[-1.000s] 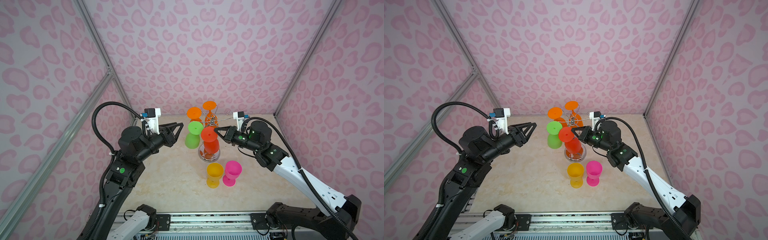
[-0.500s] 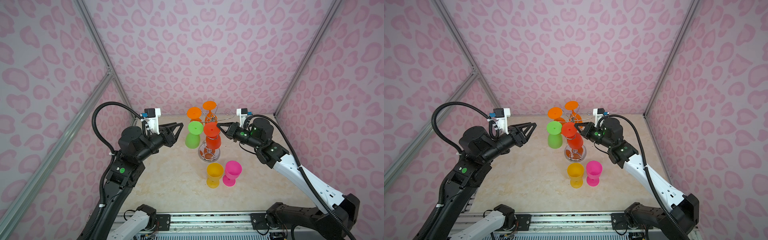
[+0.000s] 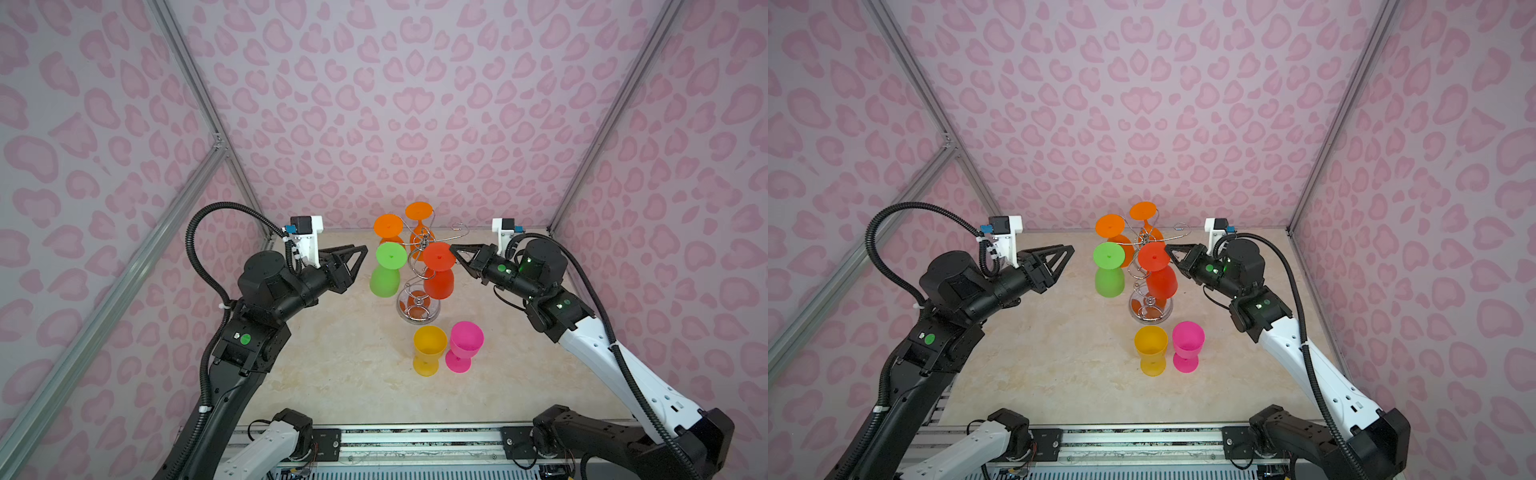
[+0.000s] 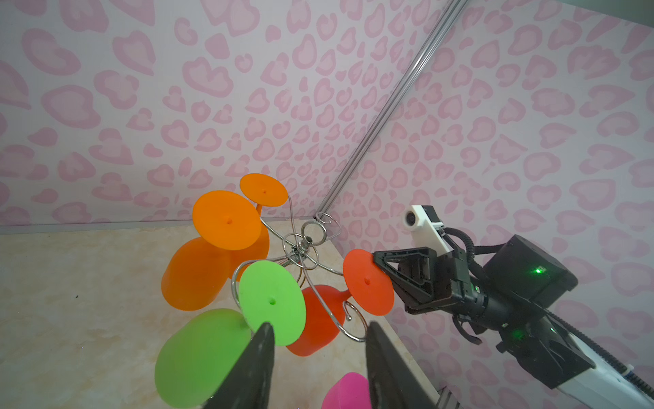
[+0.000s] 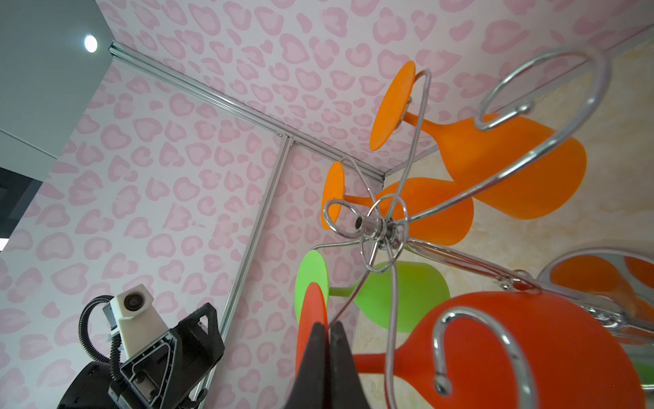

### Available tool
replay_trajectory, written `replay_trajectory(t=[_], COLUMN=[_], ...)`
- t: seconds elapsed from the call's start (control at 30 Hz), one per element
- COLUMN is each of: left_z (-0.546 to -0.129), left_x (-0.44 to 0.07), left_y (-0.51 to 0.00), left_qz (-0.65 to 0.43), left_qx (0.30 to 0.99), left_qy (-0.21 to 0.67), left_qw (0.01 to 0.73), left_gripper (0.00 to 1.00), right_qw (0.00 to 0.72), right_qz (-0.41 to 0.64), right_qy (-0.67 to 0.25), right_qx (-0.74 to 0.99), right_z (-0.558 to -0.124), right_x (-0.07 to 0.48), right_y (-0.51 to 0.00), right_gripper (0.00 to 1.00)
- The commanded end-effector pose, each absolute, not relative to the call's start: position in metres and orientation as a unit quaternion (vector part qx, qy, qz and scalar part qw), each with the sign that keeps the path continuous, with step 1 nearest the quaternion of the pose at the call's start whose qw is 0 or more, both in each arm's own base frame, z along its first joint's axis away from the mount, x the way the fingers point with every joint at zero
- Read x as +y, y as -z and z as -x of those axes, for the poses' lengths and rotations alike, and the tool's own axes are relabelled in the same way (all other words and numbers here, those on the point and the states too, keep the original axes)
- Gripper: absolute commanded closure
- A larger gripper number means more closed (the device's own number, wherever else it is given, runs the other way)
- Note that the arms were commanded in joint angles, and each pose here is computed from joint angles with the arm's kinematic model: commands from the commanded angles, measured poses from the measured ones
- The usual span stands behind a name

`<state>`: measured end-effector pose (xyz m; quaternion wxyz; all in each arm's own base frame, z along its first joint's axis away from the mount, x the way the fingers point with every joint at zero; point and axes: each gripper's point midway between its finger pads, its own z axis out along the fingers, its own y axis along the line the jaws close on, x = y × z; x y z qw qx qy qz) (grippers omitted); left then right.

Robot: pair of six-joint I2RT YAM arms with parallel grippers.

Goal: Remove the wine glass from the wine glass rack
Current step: 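Close the right gripper on the red glass foot and lift it off, then raise the red glass toward the left gripper while the left gripper rises to meet it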

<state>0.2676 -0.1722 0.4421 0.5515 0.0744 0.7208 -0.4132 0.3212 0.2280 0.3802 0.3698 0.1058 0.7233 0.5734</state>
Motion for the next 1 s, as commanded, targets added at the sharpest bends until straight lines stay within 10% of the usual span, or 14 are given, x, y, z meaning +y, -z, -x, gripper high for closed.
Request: replay_trajectory(t=[0.0, 0.6, 0.97], left_z=[-0.267, -0.271, -0.287], left_x=[-0.174, -0.173, -0.196], left_y=[-0.449, -0.445, -0.461], left_qz=[-0.084, -0.079, -0.098], left_qx=[0.713, 0.716, 0.675], left_qy=[0.415, 0.412, 0.480], left_qw=[0.558, 0.558, 0.552], left_gripper=[0.55, 0.55, 0.39], right_qw=[0.376, 0.471, 0.634], right_qz=[-0.099, -0.167, -0.084], right_qy=[-0.598, -0.553, -0.576], right_qx=[0.701, 0.666, 0.509], right_z=[-0.313, -0.277, -0.239], right_x=[0.223, 0.103, 0.073], right_y=[-0.395, -0.427, -0.548], right_gripper=[1.00, 1.00, 1.00])
